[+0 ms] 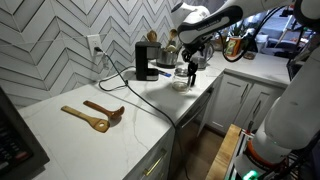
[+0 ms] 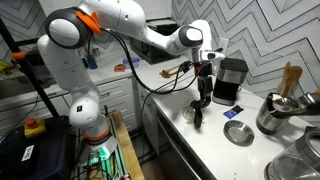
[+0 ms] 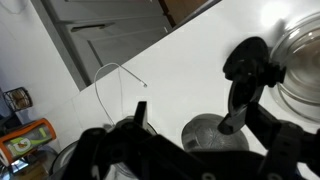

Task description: Open the coffee pot

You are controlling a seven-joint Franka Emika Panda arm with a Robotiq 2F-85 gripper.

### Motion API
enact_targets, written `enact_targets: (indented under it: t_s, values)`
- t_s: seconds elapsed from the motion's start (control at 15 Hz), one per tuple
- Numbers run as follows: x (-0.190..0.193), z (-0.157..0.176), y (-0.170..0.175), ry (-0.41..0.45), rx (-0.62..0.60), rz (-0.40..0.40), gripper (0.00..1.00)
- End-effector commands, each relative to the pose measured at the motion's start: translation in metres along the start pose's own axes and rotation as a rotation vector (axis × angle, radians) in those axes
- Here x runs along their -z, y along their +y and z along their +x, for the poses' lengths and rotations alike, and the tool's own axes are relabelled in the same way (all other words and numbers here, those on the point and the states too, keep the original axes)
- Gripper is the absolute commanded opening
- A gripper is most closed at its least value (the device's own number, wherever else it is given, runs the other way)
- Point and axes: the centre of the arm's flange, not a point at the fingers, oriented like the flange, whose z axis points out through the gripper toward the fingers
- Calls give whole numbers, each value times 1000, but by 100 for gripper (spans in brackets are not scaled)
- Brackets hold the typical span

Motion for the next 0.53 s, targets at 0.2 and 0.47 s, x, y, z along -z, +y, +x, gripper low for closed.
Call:
enact_targets:
  t_s: [0.2,0.47]
  values:
    - [31,-14,15,47,-24,36,100]
    - [59,-21,21,43,-69,156,100]
